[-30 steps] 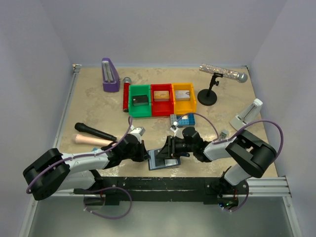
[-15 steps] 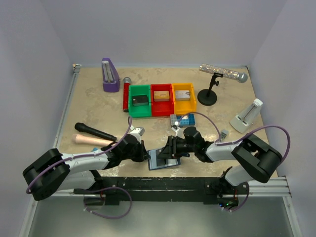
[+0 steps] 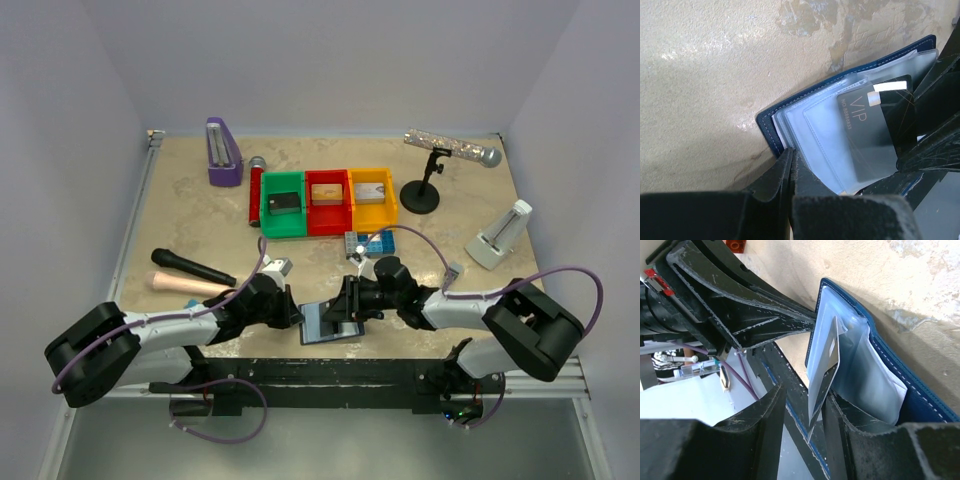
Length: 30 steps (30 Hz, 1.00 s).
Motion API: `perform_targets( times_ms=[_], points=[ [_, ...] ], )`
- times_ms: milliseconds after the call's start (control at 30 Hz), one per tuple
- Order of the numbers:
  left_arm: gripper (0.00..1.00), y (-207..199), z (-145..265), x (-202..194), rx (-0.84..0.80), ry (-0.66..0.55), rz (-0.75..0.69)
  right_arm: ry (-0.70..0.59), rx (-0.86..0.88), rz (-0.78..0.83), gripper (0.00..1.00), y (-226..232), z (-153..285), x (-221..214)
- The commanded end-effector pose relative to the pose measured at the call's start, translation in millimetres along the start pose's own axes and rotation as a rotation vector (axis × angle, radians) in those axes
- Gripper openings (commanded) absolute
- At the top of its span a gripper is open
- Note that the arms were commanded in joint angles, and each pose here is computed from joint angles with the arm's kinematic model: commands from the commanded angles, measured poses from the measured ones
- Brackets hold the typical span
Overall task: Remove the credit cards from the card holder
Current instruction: Remove the credit card from the card holder.
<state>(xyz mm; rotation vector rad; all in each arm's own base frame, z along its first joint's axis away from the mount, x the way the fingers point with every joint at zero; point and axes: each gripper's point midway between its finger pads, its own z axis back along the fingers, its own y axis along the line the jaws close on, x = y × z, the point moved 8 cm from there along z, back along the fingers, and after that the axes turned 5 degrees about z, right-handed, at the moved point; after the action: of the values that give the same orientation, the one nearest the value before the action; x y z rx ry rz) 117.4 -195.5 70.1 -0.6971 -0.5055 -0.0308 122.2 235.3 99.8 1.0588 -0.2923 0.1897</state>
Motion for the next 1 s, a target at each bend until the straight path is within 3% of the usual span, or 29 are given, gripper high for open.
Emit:
perform_targets(
  times_ms=[0,300,967],
  points=[
    [0.00,24.2,2.3,-13.6,0.119,0.031,-0.012,-0.030,0.016,0.037,0.37,5.5,1.2,6.7],
    [0.00,26.5,3.7,-14.8,0.127,0.029,-0.012,-0.048,0.003,0.038,0.34,4.7,4.3,7.3],
    [0.00,26.3,6.2,-14.4,0.121,0.023,-0.013,-0.053,-0.024,0.019,0.12,0.5,5.6,9.1]
  ],
)
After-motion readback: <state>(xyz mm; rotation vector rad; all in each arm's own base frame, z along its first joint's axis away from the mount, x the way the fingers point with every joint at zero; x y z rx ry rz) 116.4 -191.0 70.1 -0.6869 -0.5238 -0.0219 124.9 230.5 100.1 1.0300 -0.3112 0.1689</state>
